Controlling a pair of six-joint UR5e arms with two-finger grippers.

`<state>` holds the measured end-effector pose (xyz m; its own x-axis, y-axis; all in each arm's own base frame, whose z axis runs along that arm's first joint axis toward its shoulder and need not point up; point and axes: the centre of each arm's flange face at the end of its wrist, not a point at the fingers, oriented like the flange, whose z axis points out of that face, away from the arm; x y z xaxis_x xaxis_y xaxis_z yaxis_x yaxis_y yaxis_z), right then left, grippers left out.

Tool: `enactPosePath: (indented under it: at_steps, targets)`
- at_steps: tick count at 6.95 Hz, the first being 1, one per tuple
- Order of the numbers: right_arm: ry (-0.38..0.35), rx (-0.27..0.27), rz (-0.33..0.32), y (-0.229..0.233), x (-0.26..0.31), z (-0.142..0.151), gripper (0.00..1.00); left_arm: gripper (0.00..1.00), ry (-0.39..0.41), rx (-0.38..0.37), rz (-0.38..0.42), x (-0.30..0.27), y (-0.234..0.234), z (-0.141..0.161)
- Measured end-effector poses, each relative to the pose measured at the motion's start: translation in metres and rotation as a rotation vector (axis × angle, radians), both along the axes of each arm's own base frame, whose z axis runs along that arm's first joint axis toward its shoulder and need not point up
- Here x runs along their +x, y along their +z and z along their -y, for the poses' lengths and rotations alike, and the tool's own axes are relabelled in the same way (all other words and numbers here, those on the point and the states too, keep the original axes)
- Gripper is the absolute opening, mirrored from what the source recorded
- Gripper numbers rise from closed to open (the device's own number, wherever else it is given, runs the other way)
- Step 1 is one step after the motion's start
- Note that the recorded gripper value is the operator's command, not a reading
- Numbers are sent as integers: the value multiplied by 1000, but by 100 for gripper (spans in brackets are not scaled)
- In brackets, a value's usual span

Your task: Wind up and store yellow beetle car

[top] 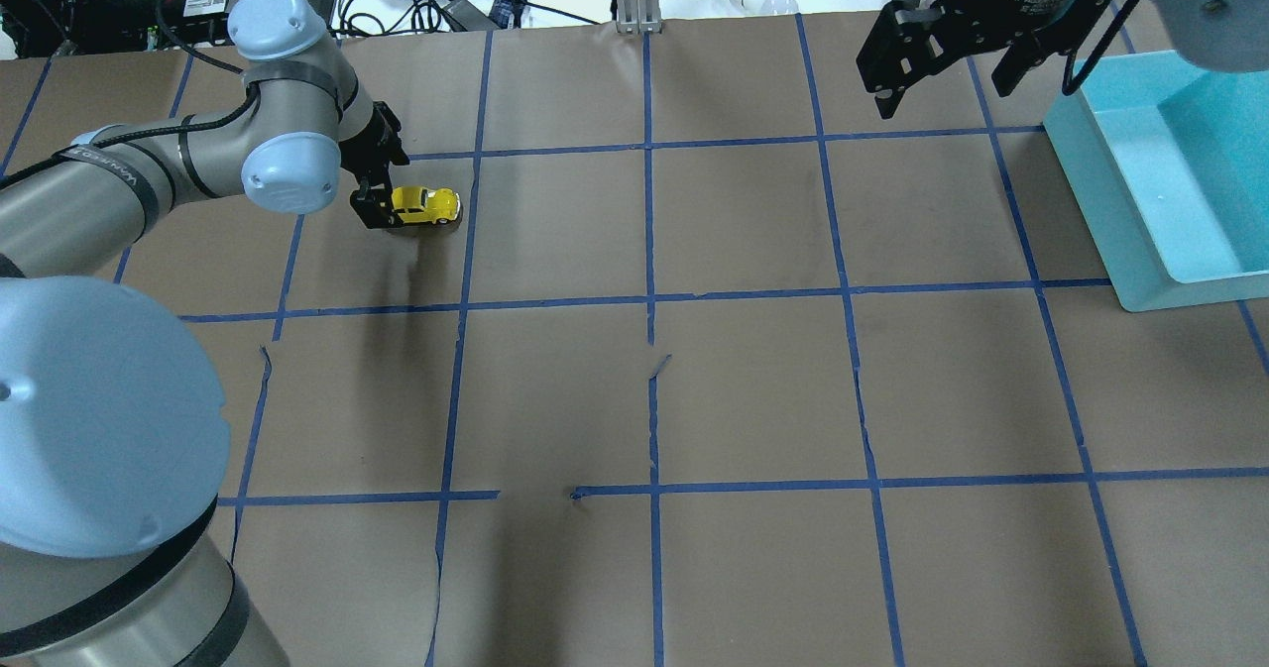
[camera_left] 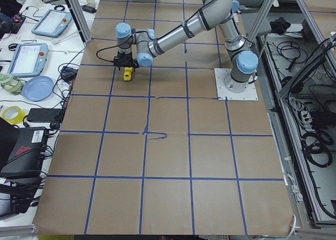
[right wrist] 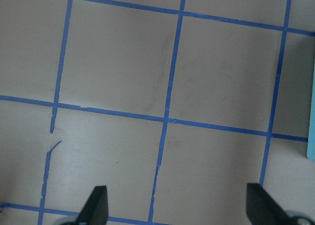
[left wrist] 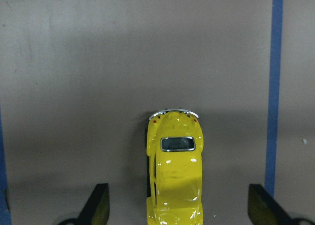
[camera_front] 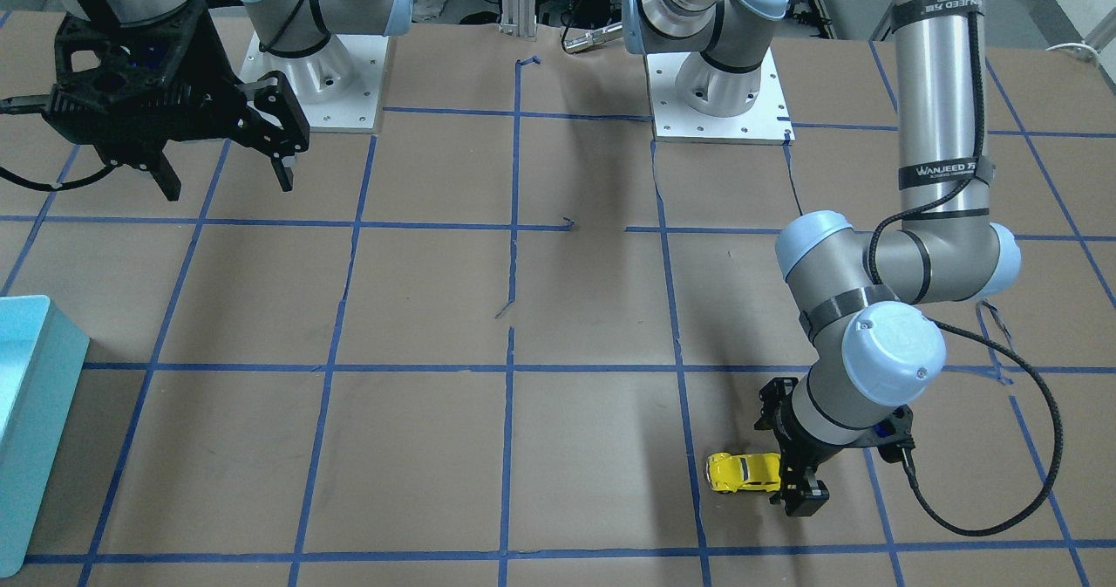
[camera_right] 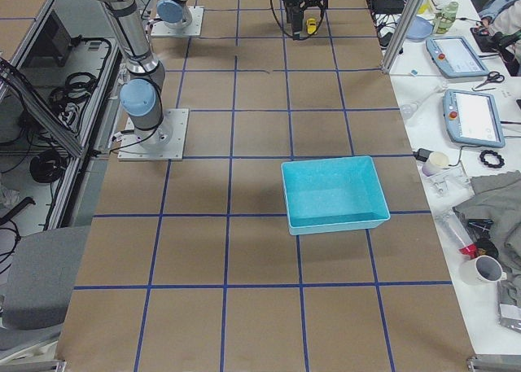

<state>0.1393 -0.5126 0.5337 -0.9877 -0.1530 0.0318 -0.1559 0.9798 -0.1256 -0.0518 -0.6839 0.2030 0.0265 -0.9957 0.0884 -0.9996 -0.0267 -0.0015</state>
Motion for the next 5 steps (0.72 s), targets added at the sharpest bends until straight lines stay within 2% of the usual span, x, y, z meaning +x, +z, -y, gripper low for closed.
enactPosePath:
  at_steps: [1,3,4,5]
  targets:
    - [0,0,0,0,0,0,100,100,26,12,-5,0,-10,1]
    - [0,1,0,0,0,0,100,89,64,24,-11,0,-19,2]
    - [0,1,0,0,0,0,100,89,69,24,-13,-1,-19,2]
    - [0,1,0,0,0,0,100,61,71,24,-13,-1,-19,2]
